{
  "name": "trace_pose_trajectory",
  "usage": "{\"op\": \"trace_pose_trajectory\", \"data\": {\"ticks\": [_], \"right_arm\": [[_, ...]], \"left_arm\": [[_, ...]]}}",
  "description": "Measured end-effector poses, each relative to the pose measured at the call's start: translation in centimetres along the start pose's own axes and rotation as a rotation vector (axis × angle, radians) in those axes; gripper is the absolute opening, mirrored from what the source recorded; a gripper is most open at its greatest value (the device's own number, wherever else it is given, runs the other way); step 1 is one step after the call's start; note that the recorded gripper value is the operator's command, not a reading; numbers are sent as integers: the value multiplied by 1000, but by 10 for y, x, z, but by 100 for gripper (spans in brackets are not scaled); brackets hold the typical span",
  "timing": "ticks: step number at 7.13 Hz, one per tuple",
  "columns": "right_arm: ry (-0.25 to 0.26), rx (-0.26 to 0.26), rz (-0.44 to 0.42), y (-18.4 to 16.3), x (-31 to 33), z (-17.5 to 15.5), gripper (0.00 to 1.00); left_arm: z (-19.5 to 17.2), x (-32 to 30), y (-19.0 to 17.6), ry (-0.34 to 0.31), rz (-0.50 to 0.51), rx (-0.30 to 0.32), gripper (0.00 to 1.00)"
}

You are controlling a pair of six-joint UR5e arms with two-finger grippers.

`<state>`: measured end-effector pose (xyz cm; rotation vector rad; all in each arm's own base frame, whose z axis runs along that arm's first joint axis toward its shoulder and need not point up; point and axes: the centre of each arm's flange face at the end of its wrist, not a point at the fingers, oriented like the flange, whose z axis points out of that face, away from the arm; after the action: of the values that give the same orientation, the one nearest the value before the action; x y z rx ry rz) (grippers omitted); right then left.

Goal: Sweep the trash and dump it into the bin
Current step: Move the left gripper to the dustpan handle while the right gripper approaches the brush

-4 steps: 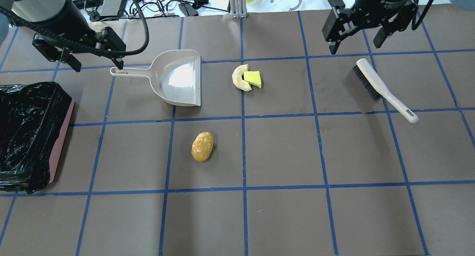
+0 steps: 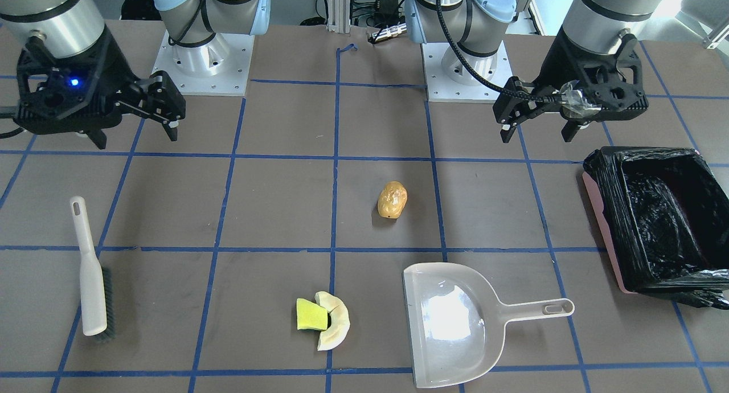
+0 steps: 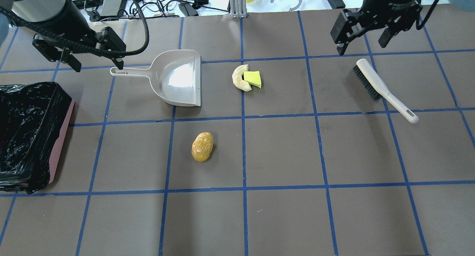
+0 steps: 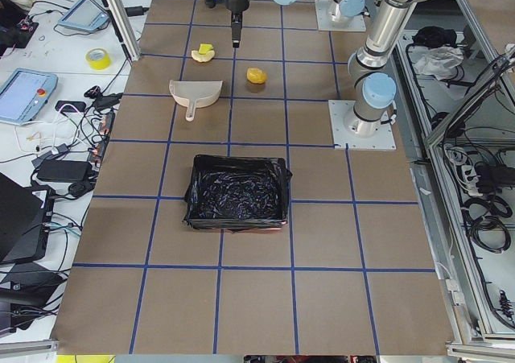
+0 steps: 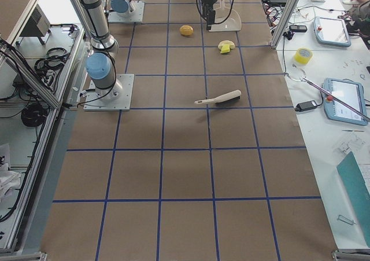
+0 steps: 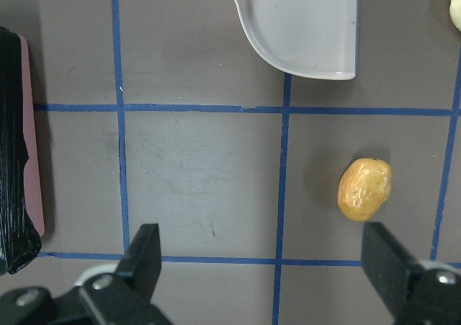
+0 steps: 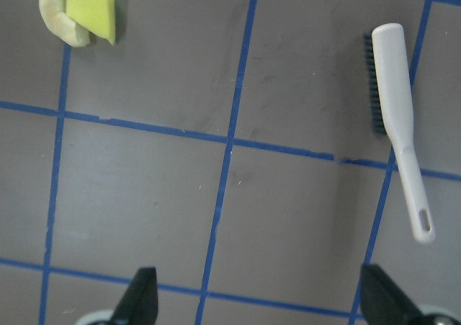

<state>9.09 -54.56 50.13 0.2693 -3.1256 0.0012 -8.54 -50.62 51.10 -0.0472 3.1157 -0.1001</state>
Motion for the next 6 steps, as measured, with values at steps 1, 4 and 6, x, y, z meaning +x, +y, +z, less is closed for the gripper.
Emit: {"op": "trace_pose_trajectory", "data": {"ticks": [1, 4, 6], "right_arm": [[-6, -13, -12, -17, 49, 35, 100], [41, 39, -186, -13, 144, 147, 100], [37, 39, -296, 18, 189, 223, 100]], "left_arm": [[3, -1, -2, 0, -2, -5, 100], [41, -4, -32, 7, -6, 0, 100], [101, -5, -69, 5, 83, 22, 100]]}}
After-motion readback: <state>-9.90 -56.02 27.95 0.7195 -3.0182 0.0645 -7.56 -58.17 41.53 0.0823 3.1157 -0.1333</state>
